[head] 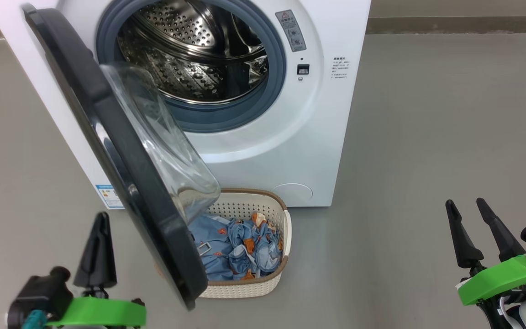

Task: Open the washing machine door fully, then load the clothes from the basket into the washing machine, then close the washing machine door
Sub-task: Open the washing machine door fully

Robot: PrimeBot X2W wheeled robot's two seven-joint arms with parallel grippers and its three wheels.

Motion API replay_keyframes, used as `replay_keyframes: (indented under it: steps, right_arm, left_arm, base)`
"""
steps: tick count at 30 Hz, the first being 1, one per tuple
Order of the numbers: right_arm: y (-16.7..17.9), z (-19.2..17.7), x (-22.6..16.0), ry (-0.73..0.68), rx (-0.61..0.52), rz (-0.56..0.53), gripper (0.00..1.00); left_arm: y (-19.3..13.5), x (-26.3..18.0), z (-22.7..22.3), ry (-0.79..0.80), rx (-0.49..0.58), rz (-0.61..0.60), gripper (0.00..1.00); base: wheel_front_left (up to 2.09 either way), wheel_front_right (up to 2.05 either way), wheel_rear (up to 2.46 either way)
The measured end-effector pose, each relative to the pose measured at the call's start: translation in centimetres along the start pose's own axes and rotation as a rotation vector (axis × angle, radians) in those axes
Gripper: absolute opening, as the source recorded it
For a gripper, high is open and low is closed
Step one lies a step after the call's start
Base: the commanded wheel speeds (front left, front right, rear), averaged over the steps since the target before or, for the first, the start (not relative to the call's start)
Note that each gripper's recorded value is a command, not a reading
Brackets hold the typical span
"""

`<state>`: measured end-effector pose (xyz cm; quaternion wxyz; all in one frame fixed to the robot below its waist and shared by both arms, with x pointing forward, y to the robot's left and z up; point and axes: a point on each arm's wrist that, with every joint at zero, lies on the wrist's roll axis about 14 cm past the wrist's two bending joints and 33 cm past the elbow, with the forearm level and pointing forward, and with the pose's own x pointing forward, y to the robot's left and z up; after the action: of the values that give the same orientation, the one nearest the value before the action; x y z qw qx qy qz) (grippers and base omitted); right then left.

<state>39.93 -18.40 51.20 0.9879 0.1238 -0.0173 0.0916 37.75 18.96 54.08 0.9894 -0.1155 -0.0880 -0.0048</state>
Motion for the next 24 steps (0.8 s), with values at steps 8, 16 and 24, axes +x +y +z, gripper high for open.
replay_keyframes:
  steps: [8, 16, 24]
  right_arm:
    - [0.6, -0.1, 0.3, 0.002, 0.003, 0.016, 1.00]
    - [1.2, -0.1, 0.4, 0.000, 0.004, 0.033, 1.00]
    - [1.4, -0.1, 0.2, 0.001, 0.012, 0.034, 1.00]
  left_arm:
    - [-1.3, 0.4, 5.7, -0.179, 0.015, -0.038, 0.00]
    - [-6.1, -0.4, 11.6, -0.371, 0.016, -0.179, 0.00]
    - [-11.4, -1.4, 12.3, -0.361, -0.020, -0.345, 0.00]
  base:
    - [0.00, 0.00, 0.00]
    - [0.00, 0.00, 0.00]
    - [0.00, 0.00, 0.00]
